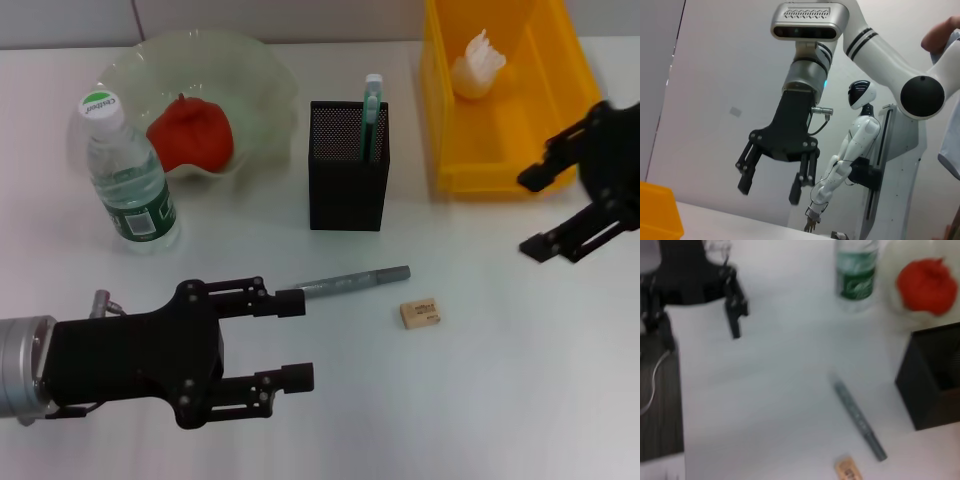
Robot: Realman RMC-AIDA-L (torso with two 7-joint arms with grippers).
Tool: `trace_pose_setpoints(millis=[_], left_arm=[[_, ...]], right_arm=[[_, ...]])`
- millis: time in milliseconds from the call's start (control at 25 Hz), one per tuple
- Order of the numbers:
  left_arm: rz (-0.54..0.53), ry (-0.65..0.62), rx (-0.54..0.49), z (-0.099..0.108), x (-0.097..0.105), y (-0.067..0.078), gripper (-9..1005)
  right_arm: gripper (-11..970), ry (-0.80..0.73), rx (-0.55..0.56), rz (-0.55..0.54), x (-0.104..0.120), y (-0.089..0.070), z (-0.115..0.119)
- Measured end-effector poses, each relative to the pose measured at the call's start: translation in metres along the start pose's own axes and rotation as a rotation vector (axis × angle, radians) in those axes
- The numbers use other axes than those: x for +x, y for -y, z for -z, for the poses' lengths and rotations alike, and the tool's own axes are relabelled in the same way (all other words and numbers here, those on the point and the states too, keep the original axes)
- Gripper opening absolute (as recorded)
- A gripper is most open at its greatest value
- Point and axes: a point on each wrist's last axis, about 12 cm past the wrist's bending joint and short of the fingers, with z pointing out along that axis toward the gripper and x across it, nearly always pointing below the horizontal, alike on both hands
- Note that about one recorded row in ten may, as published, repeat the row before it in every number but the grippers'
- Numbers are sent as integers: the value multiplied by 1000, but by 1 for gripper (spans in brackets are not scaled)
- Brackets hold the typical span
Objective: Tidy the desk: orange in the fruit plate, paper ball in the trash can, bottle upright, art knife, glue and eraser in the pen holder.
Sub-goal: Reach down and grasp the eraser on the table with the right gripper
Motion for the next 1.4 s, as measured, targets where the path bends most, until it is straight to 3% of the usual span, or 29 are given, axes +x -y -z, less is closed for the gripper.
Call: trace_pose_setpoints(millis=[240,640,1040,1400], left_arm=[[0,2,2,-1,0,0,663],[-3,4,-4,-3,2,1,663],[12,18,-12,-8,4,0,663],[12,13,-20,-14,2,-6,663]], right_arm=[[768,-109,-21,144,-19,-6,-30],[767,-263,-63,293,-27,-6,-87],[768,-280,-87,396,-30,7,-122],[767,-295,-104,498,-29,7,-143]])
